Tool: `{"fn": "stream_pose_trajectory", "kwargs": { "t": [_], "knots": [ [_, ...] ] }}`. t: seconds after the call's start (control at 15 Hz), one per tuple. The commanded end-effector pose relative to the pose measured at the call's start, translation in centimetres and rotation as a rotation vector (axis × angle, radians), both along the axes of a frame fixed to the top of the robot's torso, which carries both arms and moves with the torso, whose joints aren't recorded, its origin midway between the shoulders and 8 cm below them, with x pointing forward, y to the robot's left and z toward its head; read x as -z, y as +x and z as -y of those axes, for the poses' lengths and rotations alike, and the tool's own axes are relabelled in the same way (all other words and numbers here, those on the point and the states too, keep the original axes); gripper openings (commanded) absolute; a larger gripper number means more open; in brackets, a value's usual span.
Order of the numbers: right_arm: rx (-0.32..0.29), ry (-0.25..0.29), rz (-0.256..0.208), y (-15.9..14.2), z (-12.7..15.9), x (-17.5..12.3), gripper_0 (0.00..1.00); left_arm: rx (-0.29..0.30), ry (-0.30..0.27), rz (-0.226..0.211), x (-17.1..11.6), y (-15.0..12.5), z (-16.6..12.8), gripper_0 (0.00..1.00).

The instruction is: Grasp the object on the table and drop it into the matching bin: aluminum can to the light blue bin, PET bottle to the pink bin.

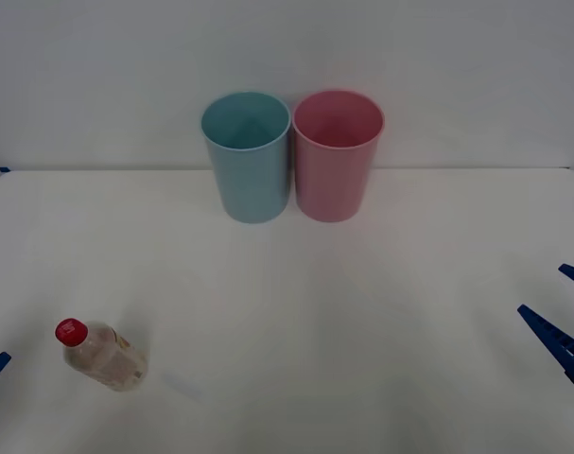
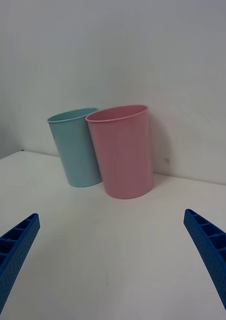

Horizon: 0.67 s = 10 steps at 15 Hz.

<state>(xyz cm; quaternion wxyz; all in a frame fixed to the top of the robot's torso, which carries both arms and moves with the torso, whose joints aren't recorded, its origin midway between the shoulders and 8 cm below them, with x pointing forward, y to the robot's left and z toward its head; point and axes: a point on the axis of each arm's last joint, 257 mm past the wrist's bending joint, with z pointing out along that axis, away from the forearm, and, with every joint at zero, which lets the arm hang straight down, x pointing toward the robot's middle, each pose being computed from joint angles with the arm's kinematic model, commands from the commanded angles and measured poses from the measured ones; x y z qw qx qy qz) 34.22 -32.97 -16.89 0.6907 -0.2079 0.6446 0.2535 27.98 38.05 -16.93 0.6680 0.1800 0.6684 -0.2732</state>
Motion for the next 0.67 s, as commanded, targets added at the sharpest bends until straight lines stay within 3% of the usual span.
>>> {"fn": "stream_pose_trajectory", "kwargs": {
  "t": [0.07, 0.33, 0.67],
  "knots": [
    [0.000, 0.000, 0.000, 0.0, 0.0, 0.0, 1.00, -0.009, 0.019, -0.009, 0.6, -1.2, -0.9, 1.00],
    [0.000, 0.000, 0.000, 0.0, 0.0, 0.0, 1.00, -0.001, 0.085, -0.021, 2.2, -2.7, -0.7, 1.00],
    [0.000, 0.000, 0.000, 0.0, 0.0, 0.0, 1.00, 0.008, 0.164, -0.005, 5.8, -3.5, 0.2, 1.00]
  ]
}}
